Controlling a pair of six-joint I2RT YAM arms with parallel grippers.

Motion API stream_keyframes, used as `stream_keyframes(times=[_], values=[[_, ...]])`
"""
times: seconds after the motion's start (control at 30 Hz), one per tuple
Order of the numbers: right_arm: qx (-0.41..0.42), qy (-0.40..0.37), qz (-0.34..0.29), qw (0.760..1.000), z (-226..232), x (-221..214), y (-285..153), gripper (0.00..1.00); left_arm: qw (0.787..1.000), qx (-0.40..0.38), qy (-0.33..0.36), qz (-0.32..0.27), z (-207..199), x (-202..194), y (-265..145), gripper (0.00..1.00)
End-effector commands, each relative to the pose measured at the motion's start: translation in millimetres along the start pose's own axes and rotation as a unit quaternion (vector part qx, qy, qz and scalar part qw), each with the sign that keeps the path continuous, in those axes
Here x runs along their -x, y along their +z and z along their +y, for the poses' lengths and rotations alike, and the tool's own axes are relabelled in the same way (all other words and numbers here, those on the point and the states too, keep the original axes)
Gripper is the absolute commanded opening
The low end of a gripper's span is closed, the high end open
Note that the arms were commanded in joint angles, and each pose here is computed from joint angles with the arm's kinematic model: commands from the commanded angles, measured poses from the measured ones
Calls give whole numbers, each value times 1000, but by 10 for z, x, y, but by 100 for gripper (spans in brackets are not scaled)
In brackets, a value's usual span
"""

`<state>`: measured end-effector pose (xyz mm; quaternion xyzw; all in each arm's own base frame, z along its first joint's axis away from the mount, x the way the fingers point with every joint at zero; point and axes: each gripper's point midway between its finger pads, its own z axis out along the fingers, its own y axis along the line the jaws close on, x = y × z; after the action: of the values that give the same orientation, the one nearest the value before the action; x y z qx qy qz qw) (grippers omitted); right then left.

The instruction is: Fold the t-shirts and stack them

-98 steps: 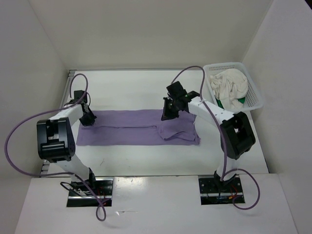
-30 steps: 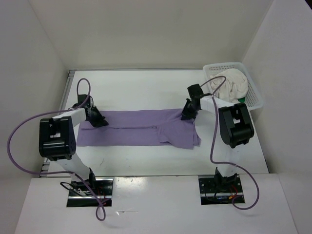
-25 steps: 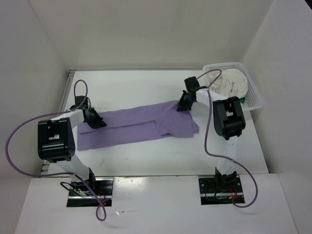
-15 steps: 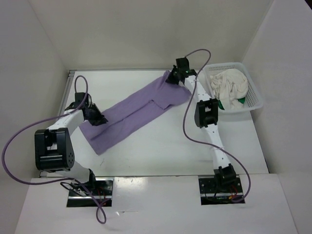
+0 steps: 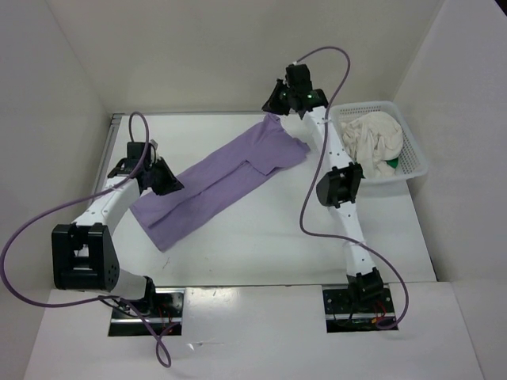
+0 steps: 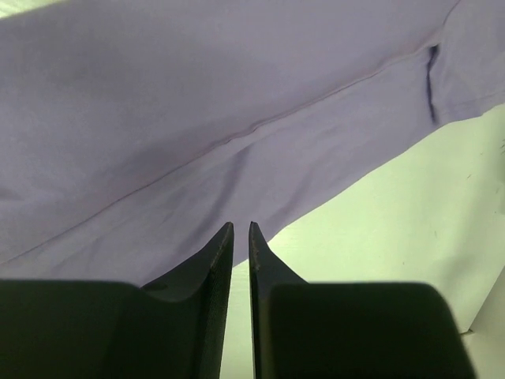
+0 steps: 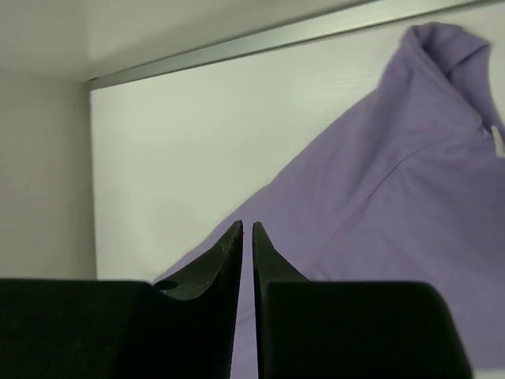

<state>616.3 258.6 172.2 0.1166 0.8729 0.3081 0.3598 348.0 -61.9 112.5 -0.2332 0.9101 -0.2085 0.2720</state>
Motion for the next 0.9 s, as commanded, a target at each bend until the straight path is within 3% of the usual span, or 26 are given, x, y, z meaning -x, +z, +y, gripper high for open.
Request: stream_keyframes(times=[0.0, 0.03, 0.07, 0.1, 0.13, 0.17, 0.23, 0.3, 0.4, 0.47, 0.5, 0.57, 0.7, 0.87], values=[[24, -77, 14, 997, 782, -120, -836, 14, 999, -20, 26, -36, -166, 226, -102, 18], [34, -90, 33, 995, 939, -269, -1003, 16, 999, -14, 32, -39, -141, 240, -99, 18], [4, -103, 96, 990, 723, -752, -813, 17, 999, -14, 32, -39, -141, 240, -99, 18], [5, -112, 117, 987, 757, -1013, -823, 19, 998, -12, 38, -46, -152, 285, -114, 18], [81, -137, 59, 985, 1335, -943, -1174, 21, 998, -12, 38, -46, -152, 285, -114, 20], [42, -120, 115, 985, 862, -1520, -1026, 24, 998, -10, 41, -43, -137, 267, -115, 20], [80, -62, 143, 985, 795, -1915, -1246, 32, 998, -11, 40, -36, -132, 245, -87, 21], [73, -27, 169, 983, 654, -2183, -1286, 42, 999, -14, 43, -27, -129, 215, -56, 22], [52, -7, 192, 980, 384, -2508, -1240, 41, 999, -19, 44, -25, -149, 235, -19, 23], [29, 24, 173, 984, 57, -2421, -1139, 29, 998, -16, 48, -21, -129, 224, 7, 23], [13, 34, 157, 987, -62, -2332, -1100, 14, 998, -23, 50, -24, -174, 256, -12, 23], [-29, 55, 129, 990, -416, -2131, -1008, 0, 998, -26, 49, -17, -177, 233, 10, 23], [-122, 54, 66, 989, -1067, -1596, -806, 0, 998, -33, 45, -17, -165, 187, 34, 23], [-186, 58, 61, 979, -1503, -1470, -520, 0, 998, -39, 47, -19, -188, 172, -10, 23]])
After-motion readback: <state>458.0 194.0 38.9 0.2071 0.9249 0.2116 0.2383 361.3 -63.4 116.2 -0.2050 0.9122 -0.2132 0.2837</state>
